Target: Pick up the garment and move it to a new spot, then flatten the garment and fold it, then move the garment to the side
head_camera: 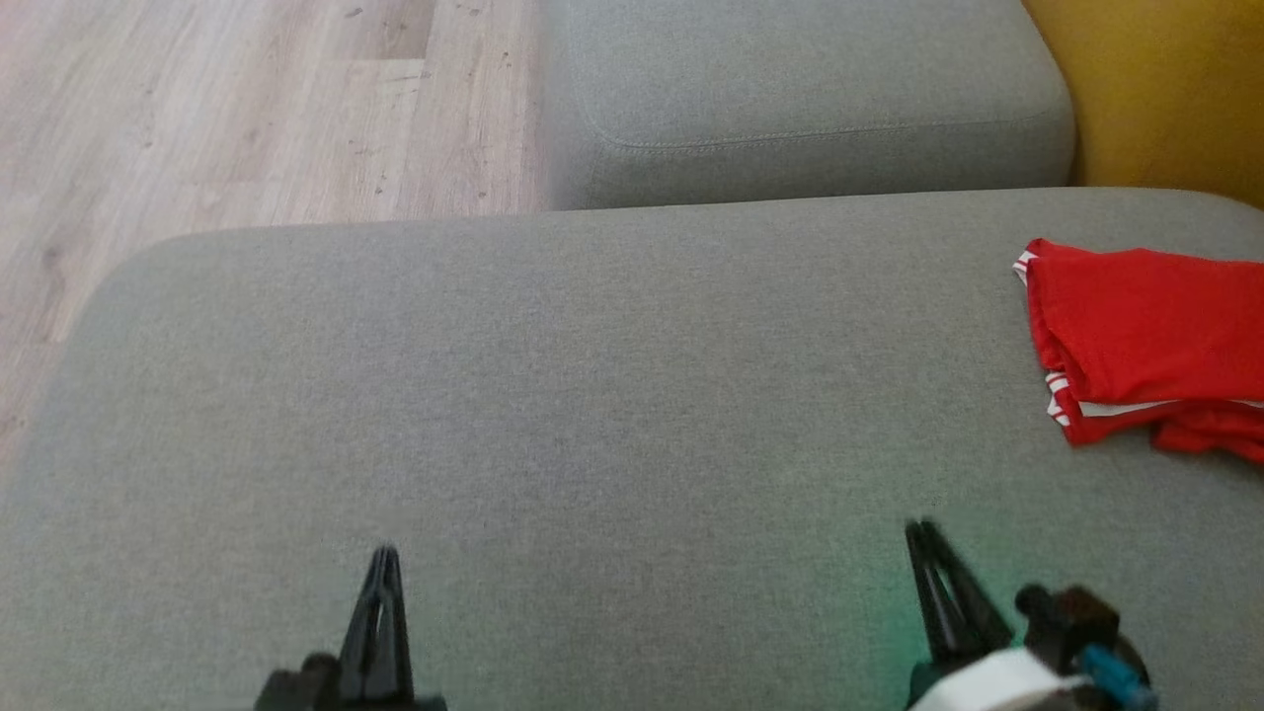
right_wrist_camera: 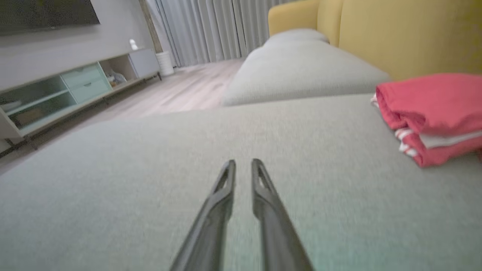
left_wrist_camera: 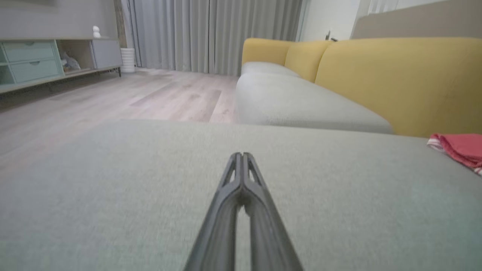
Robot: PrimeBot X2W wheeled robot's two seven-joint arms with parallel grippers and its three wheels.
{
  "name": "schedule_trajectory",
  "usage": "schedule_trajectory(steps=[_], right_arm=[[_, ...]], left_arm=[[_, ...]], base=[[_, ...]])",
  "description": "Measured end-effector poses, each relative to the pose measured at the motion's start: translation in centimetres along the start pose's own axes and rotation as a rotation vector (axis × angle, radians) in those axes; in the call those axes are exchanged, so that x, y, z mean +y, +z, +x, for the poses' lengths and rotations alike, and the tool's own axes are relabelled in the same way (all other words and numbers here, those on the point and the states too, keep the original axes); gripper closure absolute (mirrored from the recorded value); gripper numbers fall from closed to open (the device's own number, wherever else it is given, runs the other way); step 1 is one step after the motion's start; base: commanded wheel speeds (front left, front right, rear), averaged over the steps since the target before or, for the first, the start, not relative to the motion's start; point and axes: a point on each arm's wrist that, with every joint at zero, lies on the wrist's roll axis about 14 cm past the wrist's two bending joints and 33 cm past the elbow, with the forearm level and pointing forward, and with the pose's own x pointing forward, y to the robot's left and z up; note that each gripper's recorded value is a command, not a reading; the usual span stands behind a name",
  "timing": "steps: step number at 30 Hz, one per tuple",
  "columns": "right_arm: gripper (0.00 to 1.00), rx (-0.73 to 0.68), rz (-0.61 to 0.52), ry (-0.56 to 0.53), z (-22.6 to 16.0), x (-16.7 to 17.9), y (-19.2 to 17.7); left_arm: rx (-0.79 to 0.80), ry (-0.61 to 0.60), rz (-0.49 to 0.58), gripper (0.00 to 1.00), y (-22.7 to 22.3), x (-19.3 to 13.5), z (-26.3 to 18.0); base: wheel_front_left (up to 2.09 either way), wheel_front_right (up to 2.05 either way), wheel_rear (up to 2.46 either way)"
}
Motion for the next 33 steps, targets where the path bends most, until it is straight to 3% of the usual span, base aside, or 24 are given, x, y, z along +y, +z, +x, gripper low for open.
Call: schedule_trajectory(steps=[5, 33], right_arm=[[1.00, 0.073, 0.045, -0.027, -1.3, -0.4, -2.4], [1.00, 0.029, 0.378, -0.145, -0.7, -3.0, -1.2]], left_arm=[[0.076, 0.021, -0.031, 1.00, -2.2, 0.5, -1.0], [0.129, 0.074, -0.362, 1.00, -2.6, 1.6, 0.3]], base=[[0.00, 0.00, 0.00], [0.00, 0.00, 0.00]])
